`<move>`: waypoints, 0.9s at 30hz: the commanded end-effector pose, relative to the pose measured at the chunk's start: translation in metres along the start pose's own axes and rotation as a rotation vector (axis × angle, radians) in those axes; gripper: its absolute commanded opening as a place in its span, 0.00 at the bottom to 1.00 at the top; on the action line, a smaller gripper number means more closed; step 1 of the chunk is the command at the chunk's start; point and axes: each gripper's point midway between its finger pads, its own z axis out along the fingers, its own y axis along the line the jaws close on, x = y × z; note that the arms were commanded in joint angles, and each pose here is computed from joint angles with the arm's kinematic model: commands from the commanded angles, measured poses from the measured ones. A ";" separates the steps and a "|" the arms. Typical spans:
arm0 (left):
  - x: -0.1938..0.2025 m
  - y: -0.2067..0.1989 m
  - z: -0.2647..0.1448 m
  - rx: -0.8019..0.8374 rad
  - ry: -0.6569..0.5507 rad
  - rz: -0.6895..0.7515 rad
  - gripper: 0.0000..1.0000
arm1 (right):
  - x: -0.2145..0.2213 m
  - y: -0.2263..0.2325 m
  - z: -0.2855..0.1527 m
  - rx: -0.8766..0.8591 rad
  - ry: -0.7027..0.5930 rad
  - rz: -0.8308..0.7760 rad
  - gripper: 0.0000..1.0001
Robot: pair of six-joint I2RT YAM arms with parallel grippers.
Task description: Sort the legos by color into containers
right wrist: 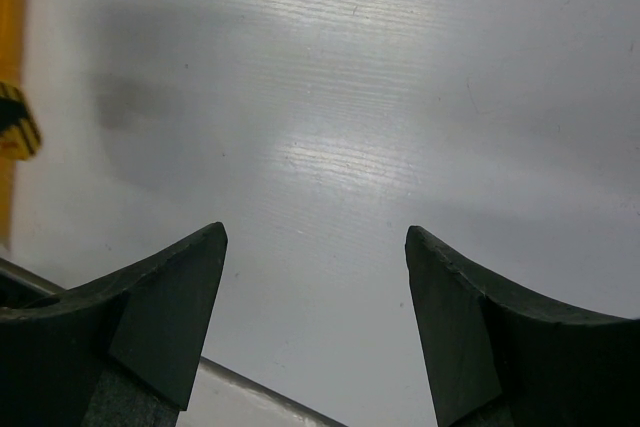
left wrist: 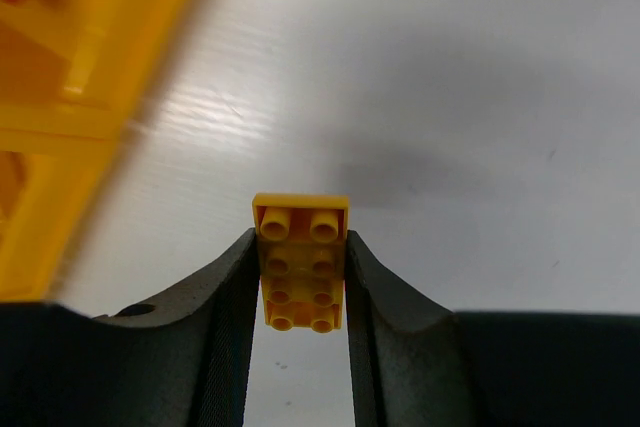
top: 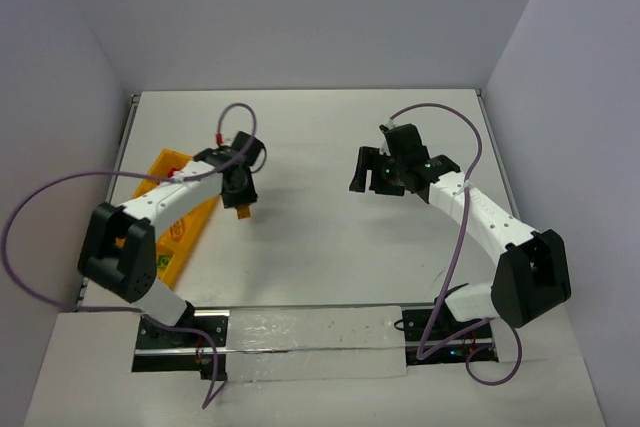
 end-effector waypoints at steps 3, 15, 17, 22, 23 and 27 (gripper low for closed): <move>-0.072 0.099 -0.044 -0.110 -0.214 -0.443 0.00 | -0.011 0.010 -0.011 -0.034 -0.046 -0.029 0.80; -0.059 0.208 -0.019 -0.349 -0.198 -0.726 0.03 | -0.012 0.009 -0.013 -0.031 -0.049 -0.033 0.80; -0.056 0.212 -0.017 -0.371 -0.193 -0.730 0.09 | -0.013 0.009 -0.014 -0.029 -0.052 -0.034 0.80; -0.048 0.213 -0.014 -0.381 -0.192 -0.758 0.51 | -0.013 0.011 -0.012 -0.036 -0.044 -0.030 0.80; -0.048 0.212 -0.013 -0.376 -0.191 -0.757 0.63 | -0.013 0.012 -0.012 -0.037 -0.044 -0.029 0.80; -0.051 0.211 -0.020 -0.350 -0.220 -0.749 0.97 | -0.015 0.010 -0.014 -0.027 -0.055 -0.026 0.80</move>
